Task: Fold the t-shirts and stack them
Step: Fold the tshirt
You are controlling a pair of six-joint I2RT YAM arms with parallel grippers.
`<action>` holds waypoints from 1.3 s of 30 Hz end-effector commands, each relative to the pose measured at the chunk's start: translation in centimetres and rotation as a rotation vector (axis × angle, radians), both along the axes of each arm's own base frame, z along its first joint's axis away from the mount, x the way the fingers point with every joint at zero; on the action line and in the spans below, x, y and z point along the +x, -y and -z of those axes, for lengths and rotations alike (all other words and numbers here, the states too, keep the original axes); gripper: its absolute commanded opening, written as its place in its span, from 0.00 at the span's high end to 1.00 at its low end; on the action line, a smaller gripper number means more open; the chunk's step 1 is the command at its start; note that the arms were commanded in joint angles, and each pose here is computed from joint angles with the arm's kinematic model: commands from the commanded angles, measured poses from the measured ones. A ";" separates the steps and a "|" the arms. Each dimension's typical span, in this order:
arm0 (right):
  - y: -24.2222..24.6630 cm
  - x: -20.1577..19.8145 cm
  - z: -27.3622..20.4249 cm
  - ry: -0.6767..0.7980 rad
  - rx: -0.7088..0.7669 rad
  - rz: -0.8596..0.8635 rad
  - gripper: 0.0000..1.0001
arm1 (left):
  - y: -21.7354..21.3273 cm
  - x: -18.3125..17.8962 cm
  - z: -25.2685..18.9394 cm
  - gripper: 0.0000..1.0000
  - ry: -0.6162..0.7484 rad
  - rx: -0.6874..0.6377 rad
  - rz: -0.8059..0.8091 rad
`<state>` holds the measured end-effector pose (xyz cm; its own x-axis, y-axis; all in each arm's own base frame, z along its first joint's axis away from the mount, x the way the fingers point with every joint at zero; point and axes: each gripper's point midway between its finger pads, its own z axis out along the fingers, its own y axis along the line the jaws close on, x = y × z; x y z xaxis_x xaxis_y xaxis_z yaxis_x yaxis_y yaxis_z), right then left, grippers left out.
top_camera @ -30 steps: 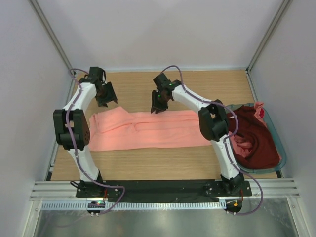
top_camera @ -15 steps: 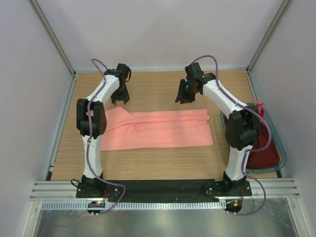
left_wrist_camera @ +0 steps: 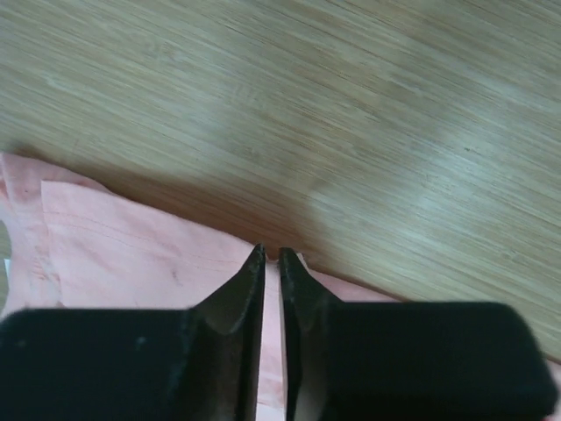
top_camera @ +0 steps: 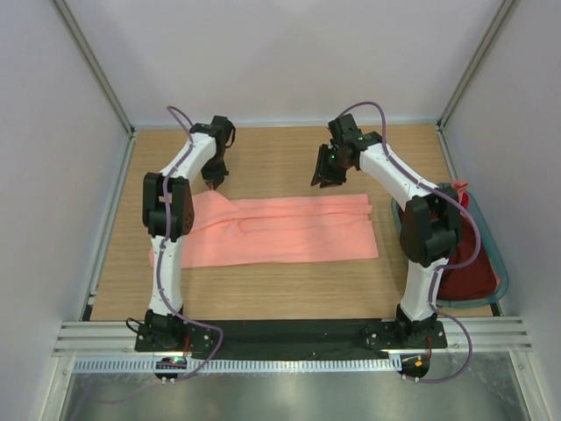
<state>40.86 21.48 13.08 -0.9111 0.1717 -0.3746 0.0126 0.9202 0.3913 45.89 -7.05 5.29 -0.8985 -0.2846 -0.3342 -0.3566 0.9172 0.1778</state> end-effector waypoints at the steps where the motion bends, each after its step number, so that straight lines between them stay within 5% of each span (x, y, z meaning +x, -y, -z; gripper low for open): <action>1: -0.2 0.0 -2.1 0.061 0.025 -0.023 0.63 | 0.3 0.4 -1.6 0.90 0.027 0.010 0.011; 2: -0.2 0.0 -2.0 0.060 0.025 -0.025 0.63 | 0.3 0.1 -1.9 1.00 0.030 0.020 0.020; 22: -2.3 -0.6 1.5 -0.026 0.077 -0.075 0.63 | 1.9 -11.3 -8.6 1.00 0.058 0.046 0.134; 39: -3.9 -2.3 5.8 -0.112 0.054 -0.139 0.63 | 6.1 -20.1 -6.5 1.00 -0.038 -0.016 0.216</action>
